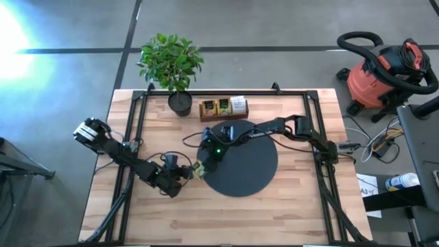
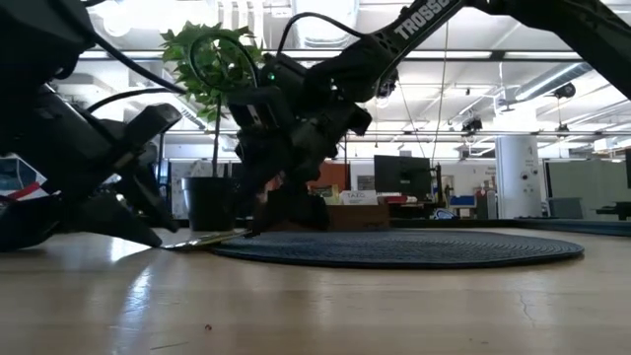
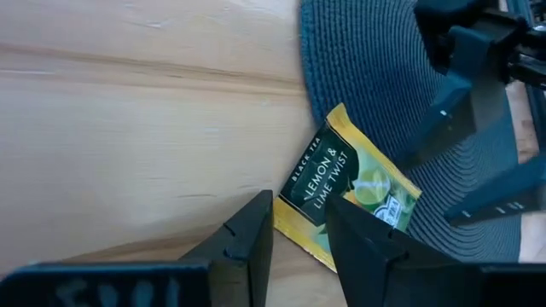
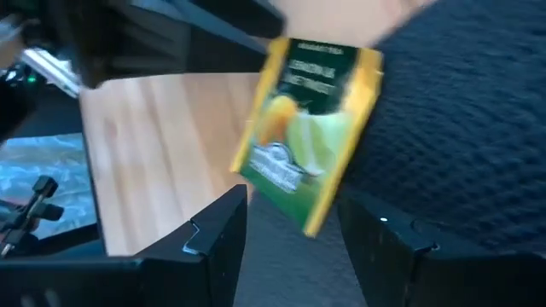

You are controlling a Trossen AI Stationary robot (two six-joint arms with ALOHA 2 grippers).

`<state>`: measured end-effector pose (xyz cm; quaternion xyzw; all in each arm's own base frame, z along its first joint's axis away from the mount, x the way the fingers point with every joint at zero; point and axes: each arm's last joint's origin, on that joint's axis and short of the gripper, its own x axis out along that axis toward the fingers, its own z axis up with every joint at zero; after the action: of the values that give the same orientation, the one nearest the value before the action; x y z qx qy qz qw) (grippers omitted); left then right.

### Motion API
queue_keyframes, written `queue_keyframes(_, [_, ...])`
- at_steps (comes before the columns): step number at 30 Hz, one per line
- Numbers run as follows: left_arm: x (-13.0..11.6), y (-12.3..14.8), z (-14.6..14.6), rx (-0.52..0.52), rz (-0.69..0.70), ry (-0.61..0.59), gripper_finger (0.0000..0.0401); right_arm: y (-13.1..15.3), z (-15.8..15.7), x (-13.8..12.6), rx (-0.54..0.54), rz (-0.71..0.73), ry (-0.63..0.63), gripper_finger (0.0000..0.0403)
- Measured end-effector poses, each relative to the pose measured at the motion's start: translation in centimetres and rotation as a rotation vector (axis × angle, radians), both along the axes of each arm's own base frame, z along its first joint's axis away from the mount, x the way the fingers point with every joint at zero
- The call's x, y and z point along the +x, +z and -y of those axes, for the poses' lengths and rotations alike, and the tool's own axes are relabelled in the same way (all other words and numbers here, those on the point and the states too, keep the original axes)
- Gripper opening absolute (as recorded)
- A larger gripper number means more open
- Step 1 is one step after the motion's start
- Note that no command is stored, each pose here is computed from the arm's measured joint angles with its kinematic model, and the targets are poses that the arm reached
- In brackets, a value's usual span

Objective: Pick & Place Tea
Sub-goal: Put the yellow tea bag into the middle slot of the wooden organizer

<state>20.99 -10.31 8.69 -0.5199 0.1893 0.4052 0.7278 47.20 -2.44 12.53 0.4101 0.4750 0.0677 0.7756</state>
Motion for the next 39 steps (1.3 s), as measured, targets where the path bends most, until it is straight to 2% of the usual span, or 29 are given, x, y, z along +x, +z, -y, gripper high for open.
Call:
queue_keyframes(7, [0.9, -0.1, 0.2, 0.016, 0.001, 0.016, 0.0094, -2.0, -0.2, -0.5, 0.050, -0.072, 0.008, 0.0175])
queue_keyframes(12, [1.7, -0.1, 0.4, 0.026, 0.009, 0.023, 0.0094, -1.8, -0.4, -0.3, 0.069, -0.060, 0.013, 0.0164])
queue_keyframes(19, [2.8, 1.4, 0.5, 0.064, 0.083, 0.043, 0.0094, -1.2, -0.4, 0.2, 0.066, -0.034, 0.015, 0.0117])
queue_keyframes(30, [3.3, 1.9, 0.3, 0.091, 0.099, 0.030, 0.0094, -1.1, -0.7, 0.3, 0.061, -0.023, 0.019, 0.0017])
queue_keyframes(39, [3.3, 2.5, 0.3, 0.109, 0.116, 0.023, 0.0094, -0.8, -0.8, 0.6, 0.036, 0.018, 0.016, 0.0008])
